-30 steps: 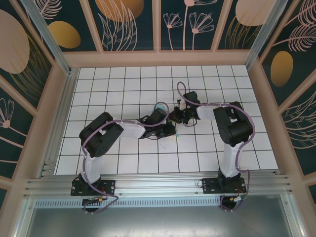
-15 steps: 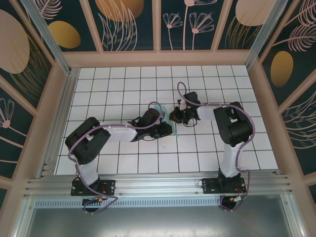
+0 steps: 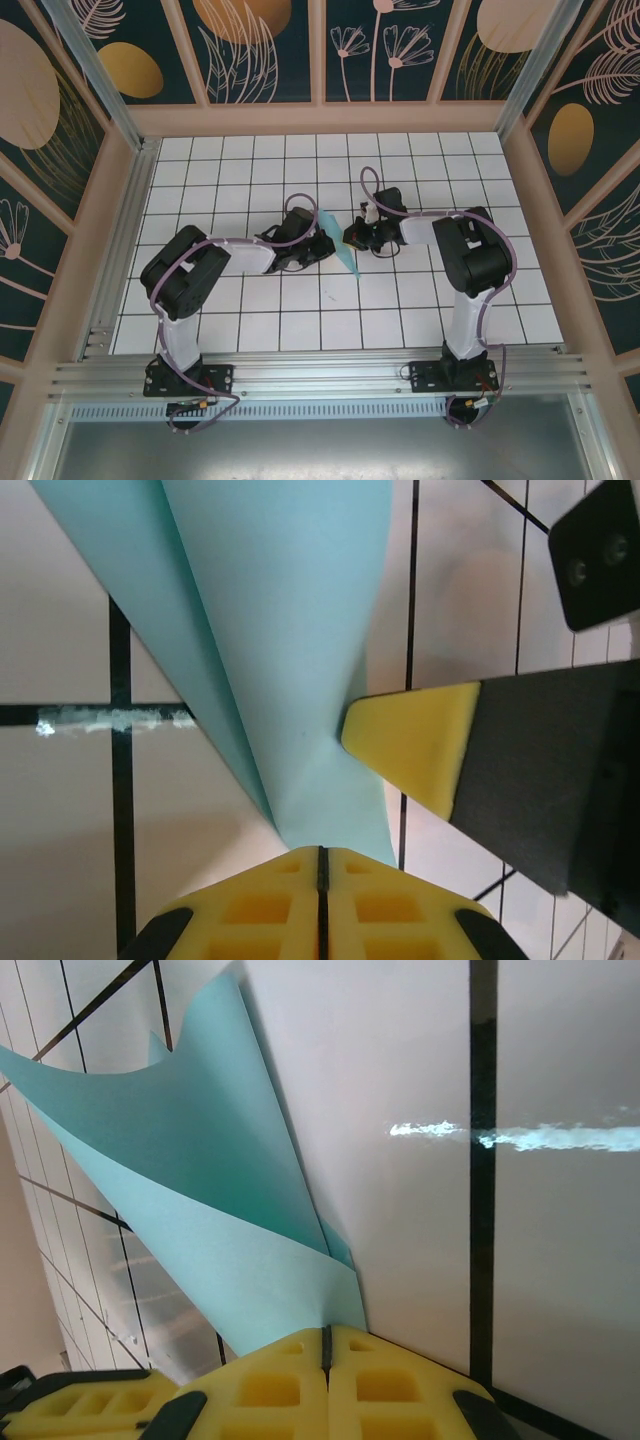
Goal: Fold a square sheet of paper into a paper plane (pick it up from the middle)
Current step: Fold the wing for the fifth time at the center of the table.
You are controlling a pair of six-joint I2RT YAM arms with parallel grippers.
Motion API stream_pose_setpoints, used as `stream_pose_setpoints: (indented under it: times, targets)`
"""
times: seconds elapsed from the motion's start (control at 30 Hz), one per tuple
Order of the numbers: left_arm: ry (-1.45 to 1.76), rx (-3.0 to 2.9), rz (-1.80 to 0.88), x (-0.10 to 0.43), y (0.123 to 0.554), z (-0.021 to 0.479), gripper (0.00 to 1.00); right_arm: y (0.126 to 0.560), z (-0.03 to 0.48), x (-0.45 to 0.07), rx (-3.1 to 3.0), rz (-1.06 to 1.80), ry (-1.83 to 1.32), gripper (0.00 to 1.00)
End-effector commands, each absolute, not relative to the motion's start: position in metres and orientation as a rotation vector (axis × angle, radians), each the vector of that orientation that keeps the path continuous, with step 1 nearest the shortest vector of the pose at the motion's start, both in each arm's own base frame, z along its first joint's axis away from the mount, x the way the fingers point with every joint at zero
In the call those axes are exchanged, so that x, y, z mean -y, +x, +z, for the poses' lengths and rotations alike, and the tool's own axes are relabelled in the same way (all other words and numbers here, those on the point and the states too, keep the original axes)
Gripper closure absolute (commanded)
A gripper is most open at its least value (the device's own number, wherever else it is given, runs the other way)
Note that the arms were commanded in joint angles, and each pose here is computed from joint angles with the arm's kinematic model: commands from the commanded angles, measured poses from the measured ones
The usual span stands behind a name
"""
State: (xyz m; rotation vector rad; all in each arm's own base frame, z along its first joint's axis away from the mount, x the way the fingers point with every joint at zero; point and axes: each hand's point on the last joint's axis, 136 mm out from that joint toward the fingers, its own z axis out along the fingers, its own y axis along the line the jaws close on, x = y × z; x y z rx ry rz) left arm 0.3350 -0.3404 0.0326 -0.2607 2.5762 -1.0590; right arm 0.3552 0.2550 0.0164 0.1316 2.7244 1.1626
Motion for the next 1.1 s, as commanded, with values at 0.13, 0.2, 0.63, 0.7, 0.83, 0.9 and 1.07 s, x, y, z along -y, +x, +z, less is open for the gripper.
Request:
stream_pose_setpoints:
  times: [0.13,0.2,0.63,0.7,0.83,0.9,1.07]
  targets:
    - [-0.224,-2.536,-1.036,0.351,0.356,0.036,0.90,0.320,-0.021,-0.237,-2.899,1.054,0.245,1.00]
    - [-0.241,-2.569,-0.979,0.347,0.356,0.026,0.90,0.320,-0.020,-0.237,-2.898,1.058,0.240,1.00]
    - [-0.256,-2.783,-0.623,0.319,0.349,-0.027,0.94,0.315,0.025,-0.234,-2.772,1.112,0.074,0.90]
    - [-0.207,-2.798,-0.602,0.320,0.349,-0.030,0.95,0.304,0.033,-0.234,-2.763,1.117,0.017,0.88]
    - [-0.141,-2.810,-0.590,0.323,0.350,-0.031,0.95,0.280,0.044,-0.244,-2.745,1.166,-0.105,0.88]
    - [-0.124,-2.811,-0.597,0.324,0.351,-0.031,0.95,0.274,0.045,-0.250,-2.746,1.182,-0.137,0.91]
    - [-0.124,-2.827,-0.583,0.324,0.350,-0.033,0.95,0.275,0.040,-0.257,-2.770,1.176,-0.133,0.92]
